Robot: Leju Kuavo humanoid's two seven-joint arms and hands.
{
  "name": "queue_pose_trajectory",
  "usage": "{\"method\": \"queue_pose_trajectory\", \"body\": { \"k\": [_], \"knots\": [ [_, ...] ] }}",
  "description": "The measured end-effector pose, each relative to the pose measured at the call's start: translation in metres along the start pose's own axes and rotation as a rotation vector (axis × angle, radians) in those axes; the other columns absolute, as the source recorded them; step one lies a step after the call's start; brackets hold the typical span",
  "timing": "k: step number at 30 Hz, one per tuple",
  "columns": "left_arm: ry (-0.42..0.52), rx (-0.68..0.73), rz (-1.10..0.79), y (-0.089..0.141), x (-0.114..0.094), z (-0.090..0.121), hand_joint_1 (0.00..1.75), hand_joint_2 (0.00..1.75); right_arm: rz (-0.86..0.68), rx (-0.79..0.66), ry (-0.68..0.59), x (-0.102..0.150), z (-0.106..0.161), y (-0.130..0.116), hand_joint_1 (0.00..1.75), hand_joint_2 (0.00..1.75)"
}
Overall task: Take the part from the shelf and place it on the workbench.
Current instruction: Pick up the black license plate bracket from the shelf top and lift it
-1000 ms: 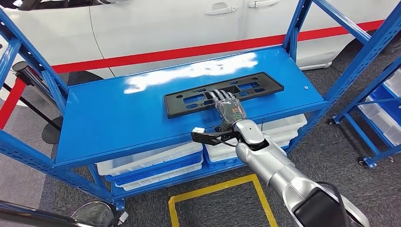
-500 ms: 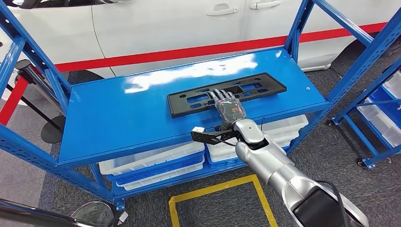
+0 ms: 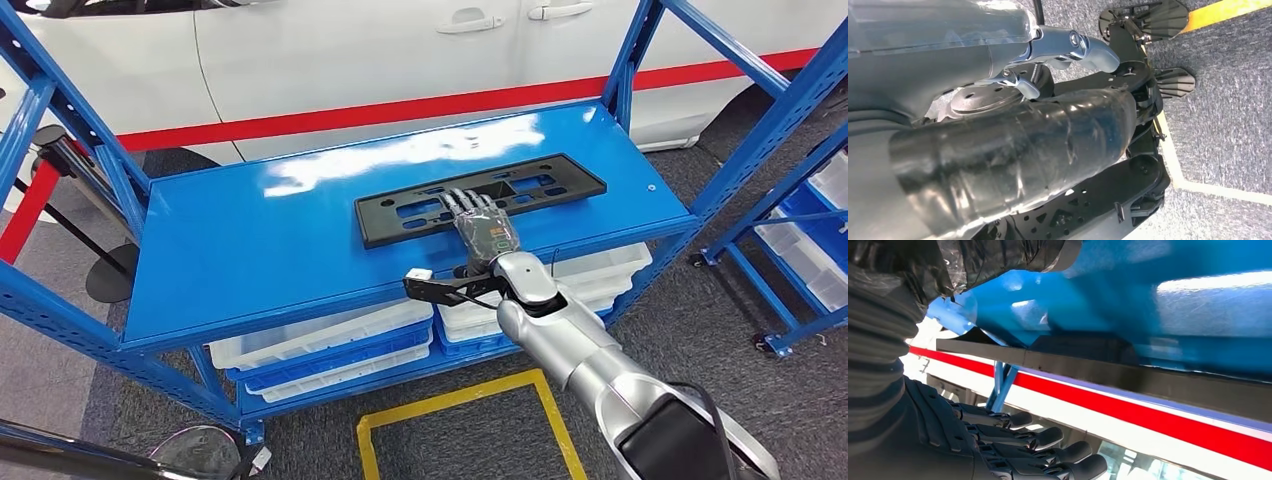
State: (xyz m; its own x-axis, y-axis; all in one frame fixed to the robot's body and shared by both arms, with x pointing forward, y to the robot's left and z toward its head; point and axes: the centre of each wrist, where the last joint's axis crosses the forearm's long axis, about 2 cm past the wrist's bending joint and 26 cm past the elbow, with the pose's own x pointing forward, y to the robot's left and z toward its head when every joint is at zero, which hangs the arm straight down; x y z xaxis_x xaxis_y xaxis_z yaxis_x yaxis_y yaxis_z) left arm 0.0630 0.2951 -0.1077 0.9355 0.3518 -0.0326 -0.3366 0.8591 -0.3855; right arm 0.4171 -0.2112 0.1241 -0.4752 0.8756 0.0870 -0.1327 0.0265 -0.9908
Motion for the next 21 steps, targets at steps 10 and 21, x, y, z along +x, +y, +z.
{"method": "queue_pose_trajectory", "body": {
  "k": [10,21],
  "knots": [
    [-0.003,-0.006,-0.003,-0.0004,0.0004,0.0000,0.00,0.00,-0.001,-0.001,-0.005,0.0018,-0.0011,-0.0006,0.00,1.75],
    [-0.007,0.003,-0.001,0.0002,-0.0018,-0.0003,0.00,0.00,0.001,0.006,-0.005,0.0021,-0.0001,0.0018,0.00,1.75]
  ]
}}
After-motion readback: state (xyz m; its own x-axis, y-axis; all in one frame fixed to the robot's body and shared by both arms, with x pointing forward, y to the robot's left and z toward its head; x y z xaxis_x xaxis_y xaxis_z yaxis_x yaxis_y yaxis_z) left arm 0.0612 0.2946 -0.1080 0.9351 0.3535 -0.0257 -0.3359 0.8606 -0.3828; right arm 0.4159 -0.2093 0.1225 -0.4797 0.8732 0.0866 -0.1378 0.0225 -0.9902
